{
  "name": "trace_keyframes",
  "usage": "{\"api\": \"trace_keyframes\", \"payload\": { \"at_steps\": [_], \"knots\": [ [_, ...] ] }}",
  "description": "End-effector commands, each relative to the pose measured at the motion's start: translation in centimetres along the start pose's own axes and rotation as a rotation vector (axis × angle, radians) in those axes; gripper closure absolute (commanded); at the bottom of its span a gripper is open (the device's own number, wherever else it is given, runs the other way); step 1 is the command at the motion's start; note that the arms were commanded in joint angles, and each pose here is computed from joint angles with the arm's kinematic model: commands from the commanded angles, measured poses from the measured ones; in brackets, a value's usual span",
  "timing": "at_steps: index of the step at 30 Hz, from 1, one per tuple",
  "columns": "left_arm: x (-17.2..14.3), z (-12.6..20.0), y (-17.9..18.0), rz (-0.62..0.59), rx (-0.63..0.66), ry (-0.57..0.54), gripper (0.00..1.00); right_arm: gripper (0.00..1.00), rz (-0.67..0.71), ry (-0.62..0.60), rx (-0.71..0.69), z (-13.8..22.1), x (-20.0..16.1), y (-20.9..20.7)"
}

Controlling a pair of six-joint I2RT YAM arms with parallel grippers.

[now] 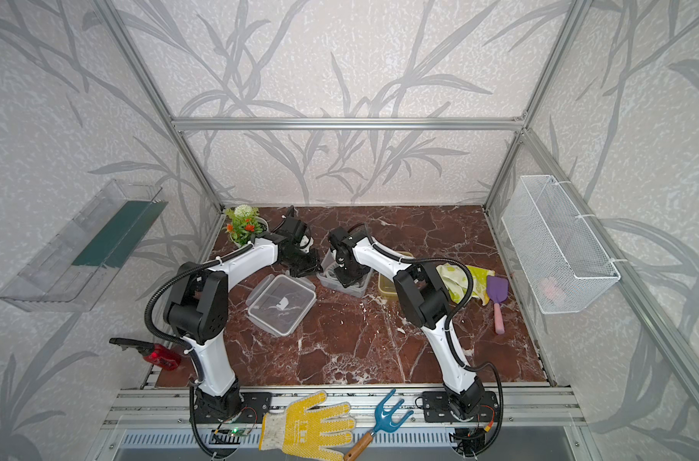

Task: Wipe the insides of the lunch boxes
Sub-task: Wipe the dirt inside the lunch box.

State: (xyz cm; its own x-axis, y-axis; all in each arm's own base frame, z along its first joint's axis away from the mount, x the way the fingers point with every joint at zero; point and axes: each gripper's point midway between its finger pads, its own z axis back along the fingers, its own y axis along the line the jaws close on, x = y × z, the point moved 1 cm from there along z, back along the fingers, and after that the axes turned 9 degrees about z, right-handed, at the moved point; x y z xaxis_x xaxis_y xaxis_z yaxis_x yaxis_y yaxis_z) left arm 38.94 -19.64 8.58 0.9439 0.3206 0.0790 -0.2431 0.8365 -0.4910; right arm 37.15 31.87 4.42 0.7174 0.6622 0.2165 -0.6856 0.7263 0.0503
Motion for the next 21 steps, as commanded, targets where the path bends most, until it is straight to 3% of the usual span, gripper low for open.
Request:
{"api": "trace_keyframes", "payload": {
  "at_steps": [1, 6, 14, 18, 21],
  "knots": [
    [0.2, -0.2, -1.5, -0.009, -0.045, 0.001, 0.82, 1.0, -0.072, -0.108, 0.012, 0.2, 2.3, 0.6],
    [-0.2, -0.5, -1.6, -0.012, -0.056, 0.019, 0.82, 1.0, -0.132, -0.182, -0.146, -0.2, 3.6, -2.1],
    [-0.4, -0.6, -1.6, -0.012, -0.059, 0.027, 0.82, 1.0, -0.131, -0.175, -0.496, 0.7, 3.5, -7.1],
    [-0.4, -0.6, -1.7, -0.008, -0.065, 0.03, 0.82, 1.0, -0.11, -0.111, -0.534, 0.2, 3.0, -7.9],
    [-0.4, -0.6, -1.7, -0.009, -0.065, 0.028, 0.82, 1.0, -0.095, -0.046, -0.483, -0.8, 2.2, -7.8]
  ]
}}
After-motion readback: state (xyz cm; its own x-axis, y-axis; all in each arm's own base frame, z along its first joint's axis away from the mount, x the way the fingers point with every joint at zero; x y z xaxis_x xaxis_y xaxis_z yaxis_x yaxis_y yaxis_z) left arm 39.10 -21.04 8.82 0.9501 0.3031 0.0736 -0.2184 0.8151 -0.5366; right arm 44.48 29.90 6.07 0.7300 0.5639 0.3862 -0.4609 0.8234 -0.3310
